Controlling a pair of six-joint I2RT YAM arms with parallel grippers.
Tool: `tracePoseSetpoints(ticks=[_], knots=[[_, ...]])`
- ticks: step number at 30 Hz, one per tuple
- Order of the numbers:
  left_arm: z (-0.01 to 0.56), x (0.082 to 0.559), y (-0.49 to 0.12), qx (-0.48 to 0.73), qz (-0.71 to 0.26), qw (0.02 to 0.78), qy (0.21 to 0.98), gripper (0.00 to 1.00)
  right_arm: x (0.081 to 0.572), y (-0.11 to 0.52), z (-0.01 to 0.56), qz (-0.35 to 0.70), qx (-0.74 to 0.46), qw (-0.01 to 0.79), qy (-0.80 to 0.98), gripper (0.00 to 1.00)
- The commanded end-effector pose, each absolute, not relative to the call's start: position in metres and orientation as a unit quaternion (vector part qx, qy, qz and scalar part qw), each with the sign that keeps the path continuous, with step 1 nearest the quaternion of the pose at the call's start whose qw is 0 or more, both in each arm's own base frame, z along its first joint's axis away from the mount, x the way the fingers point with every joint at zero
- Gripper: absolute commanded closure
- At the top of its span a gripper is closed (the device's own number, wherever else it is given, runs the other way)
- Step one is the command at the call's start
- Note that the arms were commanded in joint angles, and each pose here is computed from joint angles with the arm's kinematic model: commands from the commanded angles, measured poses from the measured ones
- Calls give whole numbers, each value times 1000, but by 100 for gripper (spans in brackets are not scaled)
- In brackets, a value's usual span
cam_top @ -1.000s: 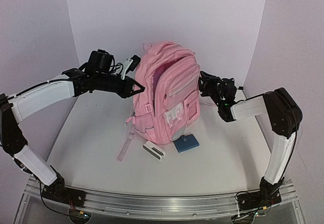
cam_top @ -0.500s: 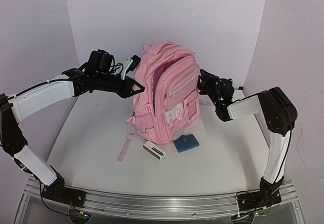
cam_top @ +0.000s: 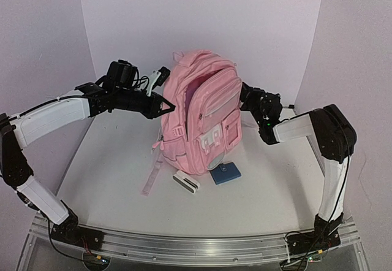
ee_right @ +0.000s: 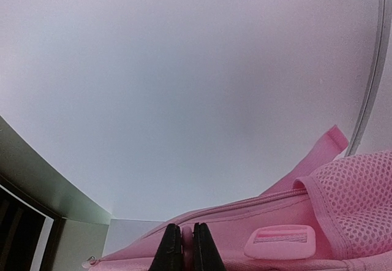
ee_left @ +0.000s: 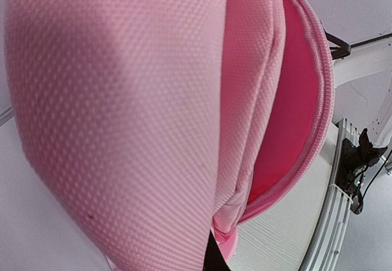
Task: Pack the student bag
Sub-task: Zip the student bag at the center of the board.
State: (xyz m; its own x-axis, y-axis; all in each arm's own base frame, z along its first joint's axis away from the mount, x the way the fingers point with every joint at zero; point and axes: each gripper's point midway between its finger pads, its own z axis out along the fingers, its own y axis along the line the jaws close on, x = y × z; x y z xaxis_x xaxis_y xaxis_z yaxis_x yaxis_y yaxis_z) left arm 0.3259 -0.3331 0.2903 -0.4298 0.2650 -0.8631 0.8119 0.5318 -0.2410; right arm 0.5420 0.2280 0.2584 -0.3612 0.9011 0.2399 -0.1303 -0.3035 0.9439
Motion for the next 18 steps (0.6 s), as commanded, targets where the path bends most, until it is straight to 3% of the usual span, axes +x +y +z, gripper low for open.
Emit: tracePoseSetpoints(ticks=[1,18], knots=[[300,325,-327,343,-331,414,776,100,535,228,299,715,390,392,428,100],[320,319,-329,359,-340,423,759,100,504,216,438,552,265,600,515,100]])
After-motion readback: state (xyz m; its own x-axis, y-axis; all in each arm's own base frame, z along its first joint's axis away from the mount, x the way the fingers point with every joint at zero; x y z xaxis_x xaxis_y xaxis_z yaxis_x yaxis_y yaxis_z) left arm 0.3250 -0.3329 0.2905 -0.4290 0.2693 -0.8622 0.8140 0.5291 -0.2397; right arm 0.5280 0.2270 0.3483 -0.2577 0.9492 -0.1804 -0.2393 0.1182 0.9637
